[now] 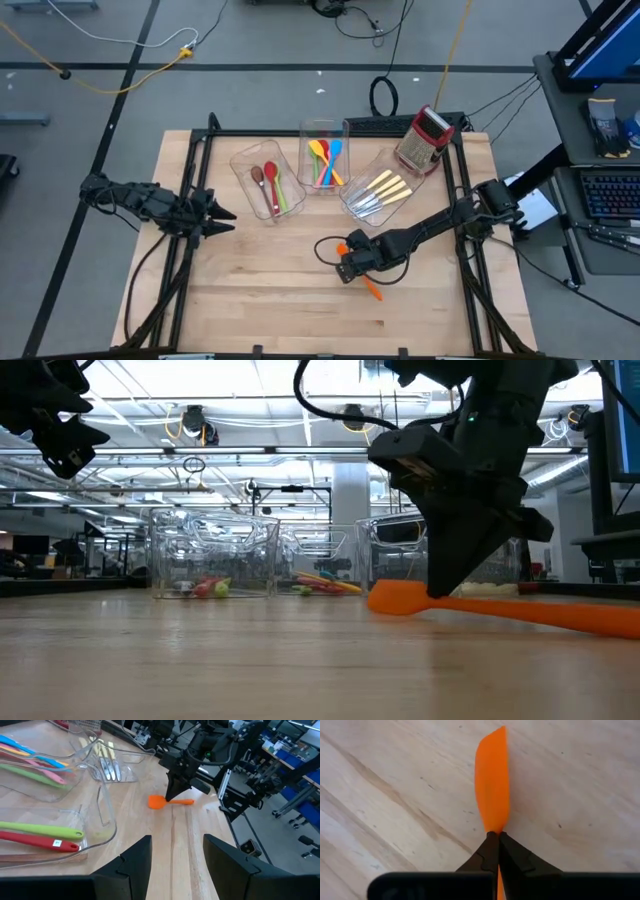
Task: Pick & Place Kitchen Items
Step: Put the orange spatula into the middle transparent bin
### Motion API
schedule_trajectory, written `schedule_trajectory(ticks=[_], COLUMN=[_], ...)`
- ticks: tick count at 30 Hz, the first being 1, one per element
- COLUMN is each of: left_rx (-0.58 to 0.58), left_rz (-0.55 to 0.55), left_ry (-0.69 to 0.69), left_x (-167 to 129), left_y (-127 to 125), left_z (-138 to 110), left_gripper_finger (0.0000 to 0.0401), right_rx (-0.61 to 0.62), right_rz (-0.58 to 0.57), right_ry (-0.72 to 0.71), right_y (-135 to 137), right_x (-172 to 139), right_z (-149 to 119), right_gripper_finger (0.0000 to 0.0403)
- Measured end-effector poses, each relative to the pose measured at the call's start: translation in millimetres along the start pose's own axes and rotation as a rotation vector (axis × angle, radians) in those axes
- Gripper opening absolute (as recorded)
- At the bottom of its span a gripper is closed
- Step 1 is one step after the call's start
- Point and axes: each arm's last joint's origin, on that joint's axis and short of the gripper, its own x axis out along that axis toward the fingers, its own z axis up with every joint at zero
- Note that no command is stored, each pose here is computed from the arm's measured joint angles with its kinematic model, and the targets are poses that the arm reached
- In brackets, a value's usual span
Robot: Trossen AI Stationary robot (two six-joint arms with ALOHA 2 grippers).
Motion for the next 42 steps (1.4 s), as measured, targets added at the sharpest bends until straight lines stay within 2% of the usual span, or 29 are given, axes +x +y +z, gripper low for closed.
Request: schedule_trajectory(ticks=[7,16,26,30,38,42], left_rx=[-0.009,-0.034,-0.041,-0.042,-0.026,-0.012], left_rz=[-0.006,-0.039,-0.046,-0.047,-0.049,-0.045], left_ry=[-0.053,-0.257,-0.268,-0.267,-0.259,-0.257], left_x=[0,-3,-3,-3,-3,-3], left_y=[-2,-9,-10,-10,-10,-10], left_z=[4,21,23,22,22,22], left_gripper_finger=[0.0180,0.0179,0.0179,0.0179,0.0180,0.0180], right_rx=[0.003,0.025,-0.100,-0.149,-0.124,-0.094], right_rz=[0.017,0.043,0.062,0.068,0.056,0.106], right_ry=[0.009,0.015,-0.001,-0.003,0.005,-0.020], right_y=[-7,-16,-14,-13,-18,-15], right_x=[8,16,17,16,-4,-16], right_z=[-1,-5,-5,-5,-2,4], right_gripper_finger=[0.0002,0.0001,0.0005,0.0037,0.0147,0.0192])
